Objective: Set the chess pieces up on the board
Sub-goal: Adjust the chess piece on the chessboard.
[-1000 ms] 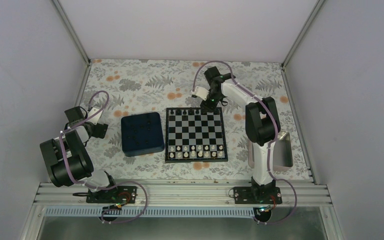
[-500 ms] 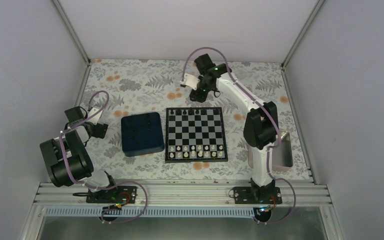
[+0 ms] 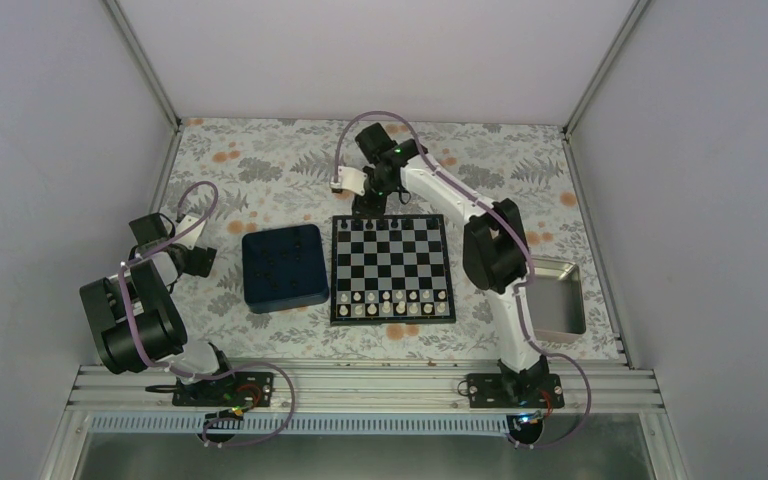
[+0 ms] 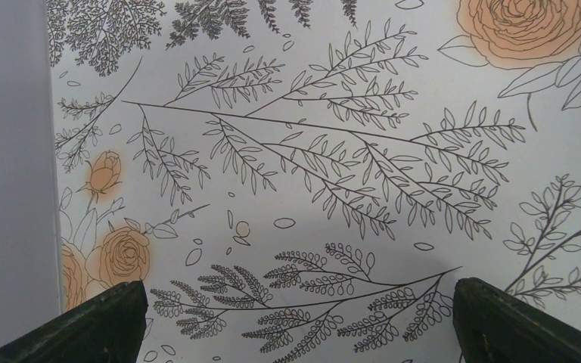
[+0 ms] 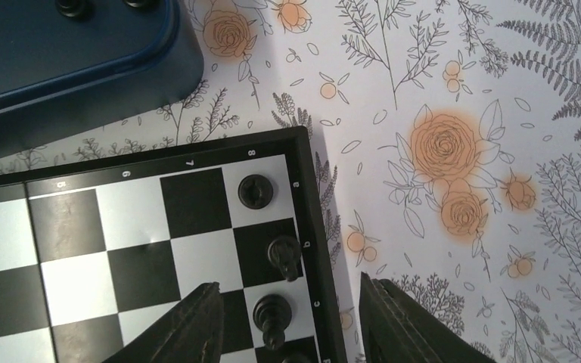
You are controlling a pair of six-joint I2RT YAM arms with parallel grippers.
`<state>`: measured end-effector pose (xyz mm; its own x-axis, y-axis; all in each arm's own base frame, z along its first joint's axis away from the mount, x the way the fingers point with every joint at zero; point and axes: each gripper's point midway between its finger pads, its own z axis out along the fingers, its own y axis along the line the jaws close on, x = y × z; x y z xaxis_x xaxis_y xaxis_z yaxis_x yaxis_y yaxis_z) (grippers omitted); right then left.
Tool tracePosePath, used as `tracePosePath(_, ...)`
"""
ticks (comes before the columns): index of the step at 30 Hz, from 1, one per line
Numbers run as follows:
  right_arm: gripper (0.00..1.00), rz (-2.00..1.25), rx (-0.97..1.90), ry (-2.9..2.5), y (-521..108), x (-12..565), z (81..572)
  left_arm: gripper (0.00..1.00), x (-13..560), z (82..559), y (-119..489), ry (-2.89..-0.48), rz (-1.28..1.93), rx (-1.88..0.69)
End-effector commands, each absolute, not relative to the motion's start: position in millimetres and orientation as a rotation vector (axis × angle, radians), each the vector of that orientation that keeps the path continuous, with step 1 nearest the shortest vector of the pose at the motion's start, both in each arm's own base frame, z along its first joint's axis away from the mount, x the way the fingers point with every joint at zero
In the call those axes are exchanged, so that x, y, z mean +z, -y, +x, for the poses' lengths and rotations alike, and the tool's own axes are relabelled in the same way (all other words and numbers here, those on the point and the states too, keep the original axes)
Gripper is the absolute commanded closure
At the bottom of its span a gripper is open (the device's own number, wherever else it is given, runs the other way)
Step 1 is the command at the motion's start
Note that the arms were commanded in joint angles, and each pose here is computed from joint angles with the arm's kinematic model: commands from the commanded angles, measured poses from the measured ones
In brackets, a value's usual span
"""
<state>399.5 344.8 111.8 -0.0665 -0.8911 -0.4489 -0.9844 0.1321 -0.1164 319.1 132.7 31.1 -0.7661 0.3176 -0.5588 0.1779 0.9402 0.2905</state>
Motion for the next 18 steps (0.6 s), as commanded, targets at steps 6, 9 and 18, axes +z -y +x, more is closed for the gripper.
tracePosePath(6,0.53,-1.842,0.311,-1.958,-359.8,86.0,406.4,0.0,26.0,314.9,-125.4,-2.453,0.385,0.251)
tracePosePath(9,0.53,-1.854,0.314,-1.982,-358.6,77.4,406.4,0.0,25.6,314.9,-125.7,-2.454,0.385,0.251)
tracePosePath(18,0.54,-1.87,0.307,-2.007,-357.6,58.5,407.7,0.0,24.0,314.2,-124.7,-2.457,0.39,0.244)
